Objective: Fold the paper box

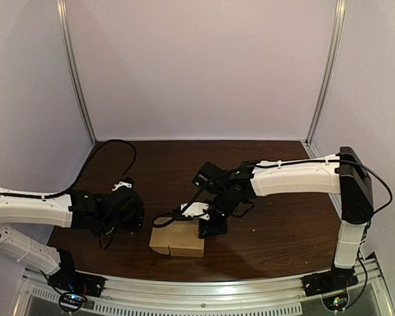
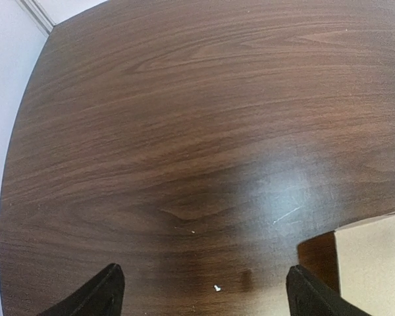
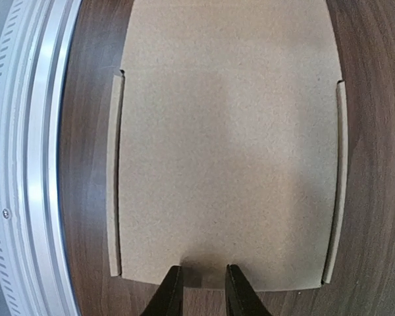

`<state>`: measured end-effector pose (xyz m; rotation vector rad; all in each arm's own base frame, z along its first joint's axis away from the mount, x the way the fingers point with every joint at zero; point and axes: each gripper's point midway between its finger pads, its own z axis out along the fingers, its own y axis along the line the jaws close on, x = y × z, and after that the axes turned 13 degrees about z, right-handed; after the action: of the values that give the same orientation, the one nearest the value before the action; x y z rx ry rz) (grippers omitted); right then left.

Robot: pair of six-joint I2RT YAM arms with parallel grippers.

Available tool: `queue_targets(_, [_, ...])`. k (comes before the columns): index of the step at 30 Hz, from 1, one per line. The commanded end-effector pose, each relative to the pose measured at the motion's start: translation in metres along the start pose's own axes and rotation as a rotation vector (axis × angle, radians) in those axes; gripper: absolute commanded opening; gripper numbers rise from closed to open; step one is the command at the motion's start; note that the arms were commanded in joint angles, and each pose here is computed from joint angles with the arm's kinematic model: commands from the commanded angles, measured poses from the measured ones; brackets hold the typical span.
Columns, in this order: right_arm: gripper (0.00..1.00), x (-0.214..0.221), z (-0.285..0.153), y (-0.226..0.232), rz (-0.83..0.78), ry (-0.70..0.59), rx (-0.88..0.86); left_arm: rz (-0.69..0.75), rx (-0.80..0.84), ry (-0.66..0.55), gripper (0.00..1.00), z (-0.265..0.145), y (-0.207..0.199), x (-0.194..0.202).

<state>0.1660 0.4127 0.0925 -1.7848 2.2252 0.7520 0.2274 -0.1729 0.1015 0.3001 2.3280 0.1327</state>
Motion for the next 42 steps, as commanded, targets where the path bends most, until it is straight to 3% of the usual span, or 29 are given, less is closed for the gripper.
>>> queue_targets(1, [0.22, 0.009, 0.011, -0.006, 0.030, 0.038, 0.000, -0.019, 0.017, -0.003, 0.88, -0.001, -0.004, -0.004])
queue_targets(18, [0.19, 0.067, 0.006, -0.024, 0.064, 0.105, 0.039, -0.060, -0.020, -0.064, 0.87, -0.011, 0.017, -0.006])
queue_targets(30, [0.20, 0.064, 0.011, -0.033, 0.095, 0.077, 0.039, -0.030, 0.004, 0.034, 0.84, 0.014, -0.008, 0.015])
queue_targets(33, [0.20, 0.055, -0.003, -0.025, 0.104, 0.035, 0.026, -0.043, 0.014, 0.027, 0.83, 0.012, -0.007, 0.014])
queue_targets(38, [0.23, 0.006, -0.039, 0.003, 0.143, -0.154, -0.086, -0.056, -0.010, -0.036, 0.83, 0.000, 0.007, 0.000])
queue_targets(42, [0.18, -0.023, -0.028, 0.005, 0.281, -0.203, -0.192, -0.050, -0.031, -0.054, 0.84, -0.006, 0.014, -0.006])
